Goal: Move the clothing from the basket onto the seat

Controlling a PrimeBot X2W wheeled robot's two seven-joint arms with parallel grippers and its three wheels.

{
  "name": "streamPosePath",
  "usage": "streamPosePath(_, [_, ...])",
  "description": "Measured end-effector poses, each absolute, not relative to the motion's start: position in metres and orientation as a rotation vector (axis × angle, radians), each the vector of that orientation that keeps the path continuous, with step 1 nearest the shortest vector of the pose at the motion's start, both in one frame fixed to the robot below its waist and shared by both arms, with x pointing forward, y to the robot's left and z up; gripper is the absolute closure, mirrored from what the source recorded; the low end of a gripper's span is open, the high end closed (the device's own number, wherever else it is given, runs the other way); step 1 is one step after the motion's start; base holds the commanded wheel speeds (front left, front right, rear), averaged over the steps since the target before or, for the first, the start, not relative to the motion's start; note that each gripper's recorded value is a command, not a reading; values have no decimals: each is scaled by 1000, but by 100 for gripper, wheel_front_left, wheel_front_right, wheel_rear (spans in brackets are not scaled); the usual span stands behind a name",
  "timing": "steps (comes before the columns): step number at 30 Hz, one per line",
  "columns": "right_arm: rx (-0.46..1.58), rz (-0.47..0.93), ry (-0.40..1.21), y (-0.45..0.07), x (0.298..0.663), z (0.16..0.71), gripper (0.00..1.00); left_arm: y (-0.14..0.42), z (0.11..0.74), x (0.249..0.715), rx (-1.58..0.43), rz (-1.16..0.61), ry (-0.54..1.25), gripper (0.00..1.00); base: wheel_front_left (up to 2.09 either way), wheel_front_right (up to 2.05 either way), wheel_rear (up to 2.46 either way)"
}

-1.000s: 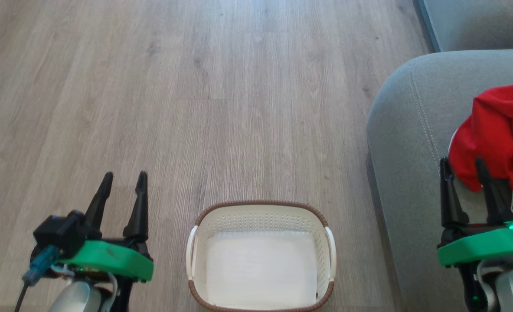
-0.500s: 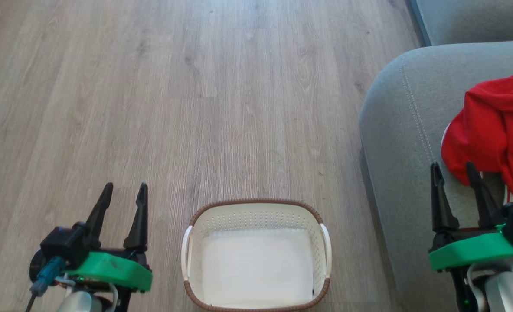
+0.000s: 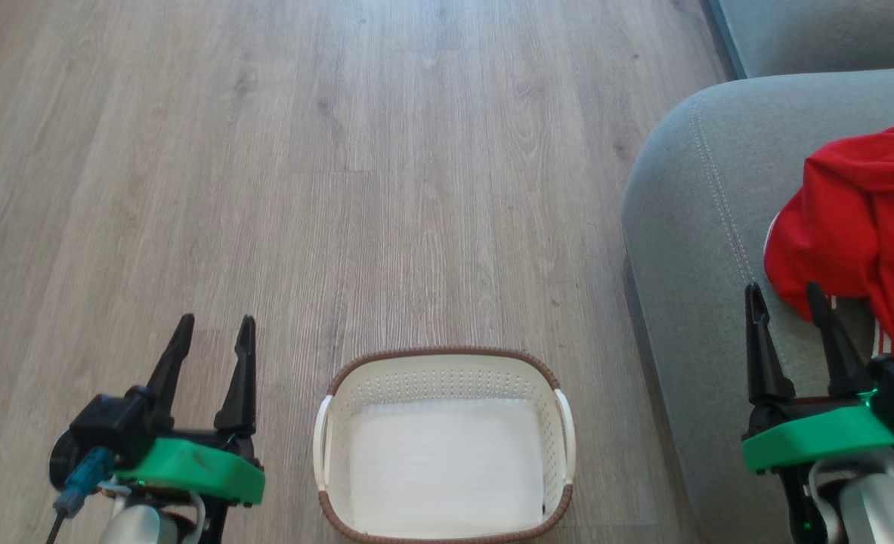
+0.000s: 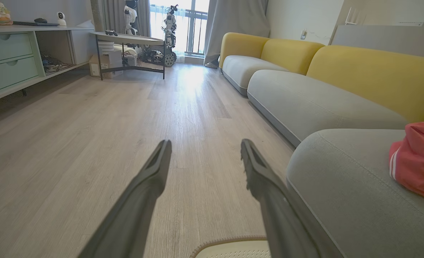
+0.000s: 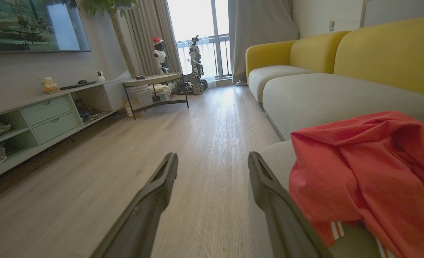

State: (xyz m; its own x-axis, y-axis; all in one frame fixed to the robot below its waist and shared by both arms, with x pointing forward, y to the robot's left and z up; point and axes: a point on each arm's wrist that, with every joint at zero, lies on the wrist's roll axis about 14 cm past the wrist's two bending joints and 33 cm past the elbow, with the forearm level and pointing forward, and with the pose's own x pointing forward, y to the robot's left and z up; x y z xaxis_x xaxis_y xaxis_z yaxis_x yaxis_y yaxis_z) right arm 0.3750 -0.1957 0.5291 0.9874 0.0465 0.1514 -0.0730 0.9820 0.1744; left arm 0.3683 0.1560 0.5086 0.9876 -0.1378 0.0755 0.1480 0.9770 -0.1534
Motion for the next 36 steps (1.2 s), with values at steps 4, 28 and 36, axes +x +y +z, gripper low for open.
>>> streamPosePath(4, [182, 61, -146, -195, 375, 529, 0, 156, 508, 369, -160, -139, -66, 0, 0, 0, 0])
streamPosePath(28, [372, -7, 24, -201, 360, 478, 100, 161, 456, 350, -346, -70, 130, 100, 0, 0, 0])
streamPosePath(36, [459, -28, 37, -203, 360, 476, 100, 168, 456, 352, -432, -36, 137, 100, 0, 0, 0])
